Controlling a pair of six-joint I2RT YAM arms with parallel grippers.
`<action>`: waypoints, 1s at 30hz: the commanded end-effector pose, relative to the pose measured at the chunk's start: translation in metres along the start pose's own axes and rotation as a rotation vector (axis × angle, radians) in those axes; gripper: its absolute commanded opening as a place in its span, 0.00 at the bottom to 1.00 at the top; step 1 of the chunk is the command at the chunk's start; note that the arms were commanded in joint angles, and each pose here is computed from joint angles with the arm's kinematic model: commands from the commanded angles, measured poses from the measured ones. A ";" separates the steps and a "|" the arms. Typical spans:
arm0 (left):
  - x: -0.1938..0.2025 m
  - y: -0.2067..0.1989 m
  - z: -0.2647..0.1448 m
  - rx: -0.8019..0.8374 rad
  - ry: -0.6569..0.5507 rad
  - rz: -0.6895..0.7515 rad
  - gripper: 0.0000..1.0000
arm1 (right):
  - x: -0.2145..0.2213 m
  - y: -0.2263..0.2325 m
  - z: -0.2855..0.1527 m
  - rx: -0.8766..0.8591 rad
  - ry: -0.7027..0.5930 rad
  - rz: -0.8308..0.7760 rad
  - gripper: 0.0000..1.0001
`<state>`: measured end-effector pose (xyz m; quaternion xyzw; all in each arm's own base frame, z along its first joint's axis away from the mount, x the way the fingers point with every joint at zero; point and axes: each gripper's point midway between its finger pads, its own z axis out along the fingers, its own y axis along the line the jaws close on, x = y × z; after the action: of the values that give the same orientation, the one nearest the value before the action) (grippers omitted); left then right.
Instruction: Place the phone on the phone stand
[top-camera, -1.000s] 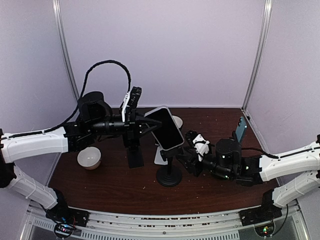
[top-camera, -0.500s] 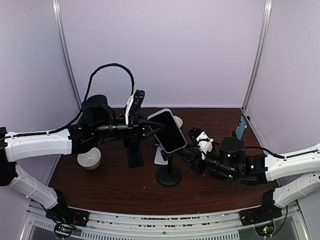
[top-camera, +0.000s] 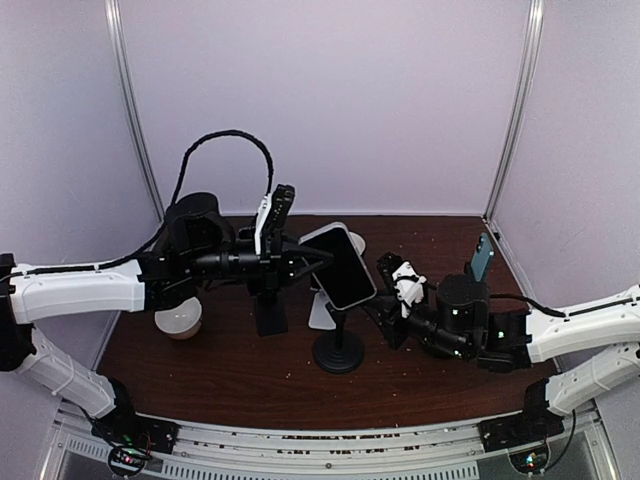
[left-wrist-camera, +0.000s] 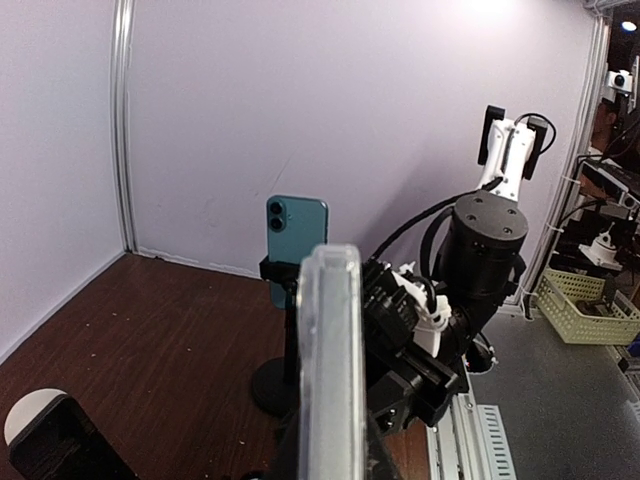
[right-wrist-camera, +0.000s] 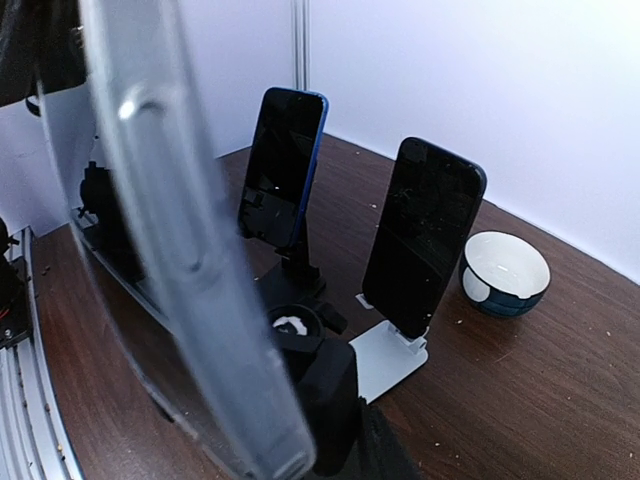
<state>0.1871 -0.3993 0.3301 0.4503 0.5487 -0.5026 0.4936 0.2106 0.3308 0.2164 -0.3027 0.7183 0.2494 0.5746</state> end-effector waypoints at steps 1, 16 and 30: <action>-0.012 -0.004 0.003 0.002 -0.052 0.056 0.00 | -0.004 0.000 0.006 0.018 -0.001 0.030 0.16; 0.041 0.013 0.017 -0.195 0.057 0.045 0.00 | 0.000 0.000 0.005 0.076 -0.008 0.110 0.03; 0.128 0.028 -0.027 -0.313 0.634 -0.093 0.00 | 0.016 -0.028 0.008 0.208 0.053 0.167 0.00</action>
<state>0.1957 -0.4109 0.3121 0.4375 0.6301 -0.3975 0.5035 0.2199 0.3278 0.2081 -0.2339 0.7519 0.2325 0.5709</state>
